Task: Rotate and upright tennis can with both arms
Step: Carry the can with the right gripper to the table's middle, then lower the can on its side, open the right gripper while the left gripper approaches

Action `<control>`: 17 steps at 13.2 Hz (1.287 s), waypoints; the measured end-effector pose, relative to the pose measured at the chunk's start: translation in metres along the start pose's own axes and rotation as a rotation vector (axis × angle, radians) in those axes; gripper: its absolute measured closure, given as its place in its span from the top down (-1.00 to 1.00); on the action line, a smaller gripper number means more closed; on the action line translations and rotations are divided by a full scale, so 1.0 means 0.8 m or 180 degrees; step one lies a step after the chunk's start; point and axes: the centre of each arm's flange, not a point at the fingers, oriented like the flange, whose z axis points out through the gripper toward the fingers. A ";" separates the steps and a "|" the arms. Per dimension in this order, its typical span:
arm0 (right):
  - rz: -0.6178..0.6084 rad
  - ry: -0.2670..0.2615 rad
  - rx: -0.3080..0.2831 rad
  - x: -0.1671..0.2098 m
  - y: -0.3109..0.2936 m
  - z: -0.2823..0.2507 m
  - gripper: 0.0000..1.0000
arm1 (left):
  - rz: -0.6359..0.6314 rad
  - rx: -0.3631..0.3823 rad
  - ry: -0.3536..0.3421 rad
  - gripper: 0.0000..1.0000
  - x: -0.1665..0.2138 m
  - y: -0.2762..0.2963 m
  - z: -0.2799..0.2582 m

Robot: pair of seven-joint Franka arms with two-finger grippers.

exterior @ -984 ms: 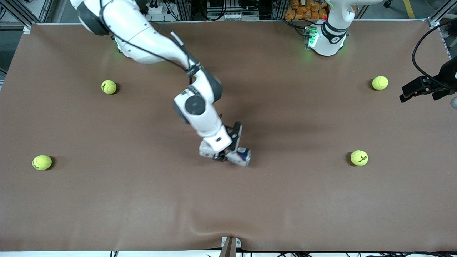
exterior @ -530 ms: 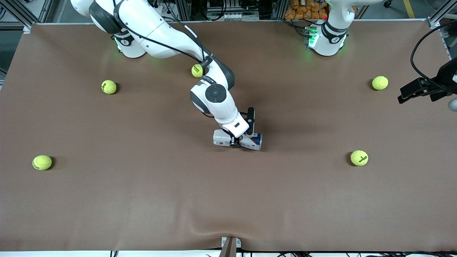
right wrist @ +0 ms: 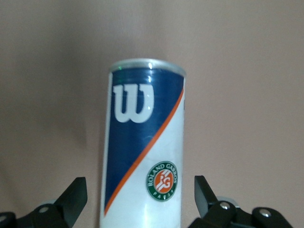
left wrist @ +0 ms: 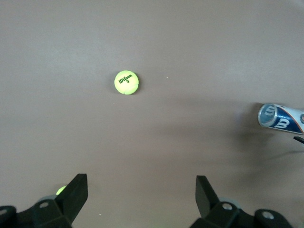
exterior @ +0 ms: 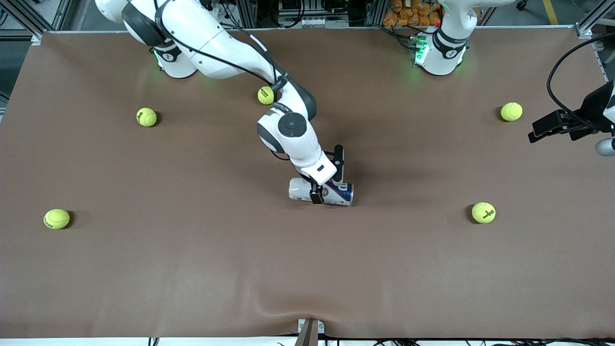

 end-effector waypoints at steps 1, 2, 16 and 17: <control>-0.0008 0.0004 0.0000 0.006 0.001 -0.016 1.00 | -0.0001 -0.0065 -0.0012 1.00 0.001 0.002 0.002; -0.0002 0.0011 0.0010 0.012 0.002 -0.032 1.00 | -0.0013 -0.0158 -0.0033 1.00 0.002 0.003 0.005; 0.1700 -0.0305 0.0206 -0.185 0.182 -0.256 1.00 | -0.0208 -0.2341 -0.0910 1.00 0.097 -0.056 0.236; 0.1928 -0.0338 0.0187 -0.214 0.198 -0.268 1.00 | -0.0175 -0.2365 -0.0965 1.00 0.099 -0.050 0.250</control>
